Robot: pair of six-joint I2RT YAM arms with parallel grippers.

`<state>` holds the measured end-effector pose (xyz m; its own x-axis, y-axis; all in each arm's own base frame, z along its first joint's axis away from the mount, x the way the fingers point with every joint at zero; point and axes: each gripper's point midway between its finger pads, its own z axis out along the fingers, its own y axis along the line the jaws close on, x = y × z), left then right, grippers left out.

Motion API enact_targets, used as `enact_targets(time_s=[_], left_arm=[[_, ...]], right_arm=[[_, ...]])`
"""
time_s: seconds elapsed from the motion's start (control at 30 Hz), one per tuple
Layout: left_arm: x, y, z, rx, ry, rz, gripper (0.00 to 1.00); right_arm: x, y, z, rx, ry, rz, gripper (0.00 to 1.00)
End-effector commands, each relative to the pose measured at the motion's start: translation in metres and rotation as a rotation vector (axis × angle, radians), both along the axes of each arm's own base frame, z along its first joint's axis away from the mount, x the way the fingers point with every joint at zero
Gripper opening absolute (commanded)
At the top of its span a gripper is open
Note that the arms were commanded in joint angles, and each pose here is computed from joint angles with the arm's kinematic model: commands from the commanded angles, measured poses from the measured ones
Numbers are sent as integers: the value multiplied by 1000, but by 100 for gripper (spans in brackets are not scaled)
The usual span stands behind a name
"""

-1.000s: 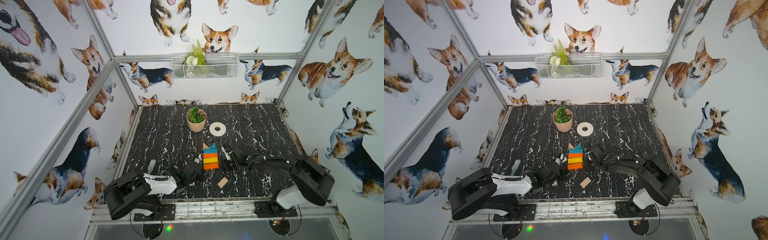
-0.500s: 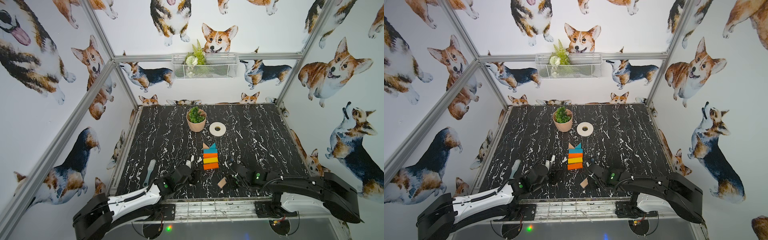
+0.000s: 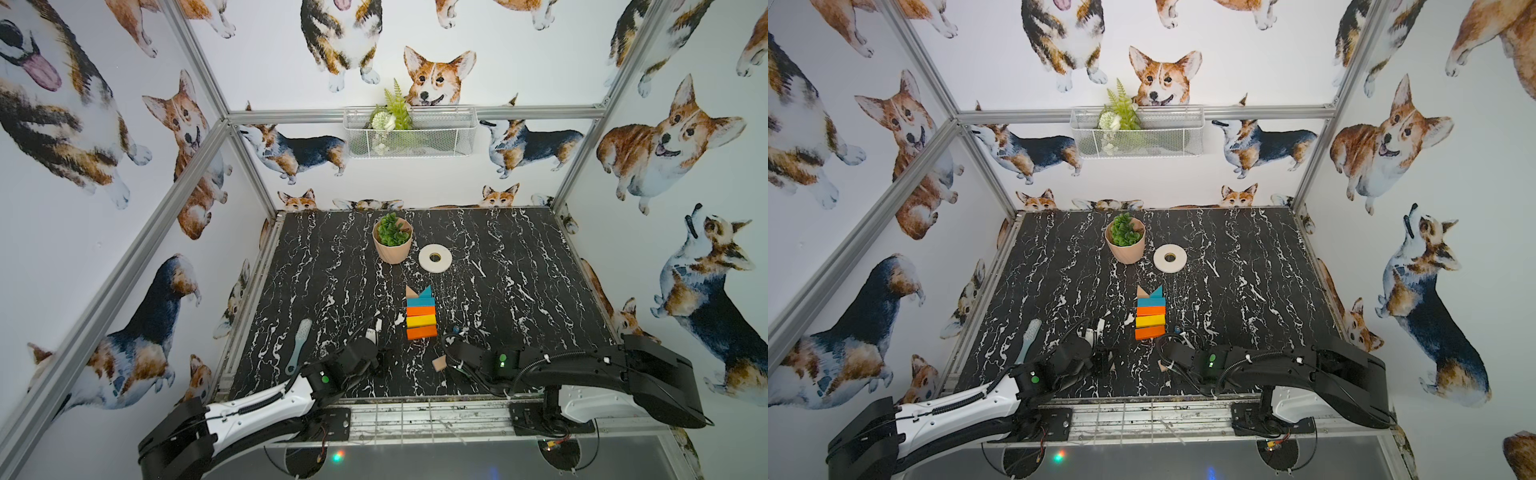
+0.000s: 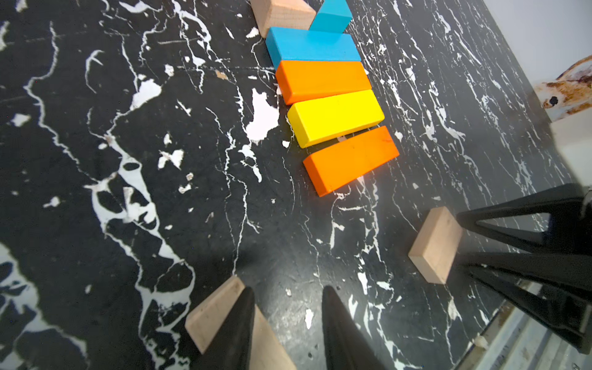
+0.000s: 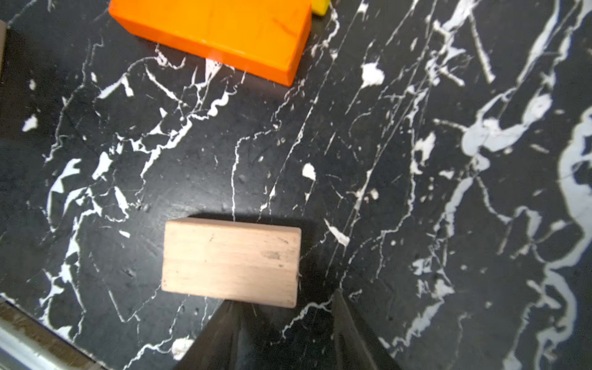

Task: Assemble a carrot with building blocks
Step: Assemble the building block at the center of the board.

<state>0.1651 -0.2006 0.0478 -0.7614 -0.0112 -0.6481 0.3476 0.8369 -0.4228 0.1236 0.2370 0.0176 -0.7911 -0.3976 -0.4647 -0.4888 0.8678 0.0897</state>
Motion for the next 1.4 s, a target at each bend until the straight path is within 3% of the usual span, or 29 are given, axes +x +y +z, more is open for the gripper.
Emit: enact_targets(time_s=[0.0, 0.33, 1.37], left_arm=[[0, 2, 0, -3, -1, 12, 38], [-5, 1, -3, -27, 12, -5, 35], [-6, 4, -6, -22, 8, 2, 31]], right_arm=[[5, 8, 1, 3, -14, -9, 48], [16, 35, -4, -5, -28, 15, 40], [33, 50, -13, 18, 18, 10, 40]])
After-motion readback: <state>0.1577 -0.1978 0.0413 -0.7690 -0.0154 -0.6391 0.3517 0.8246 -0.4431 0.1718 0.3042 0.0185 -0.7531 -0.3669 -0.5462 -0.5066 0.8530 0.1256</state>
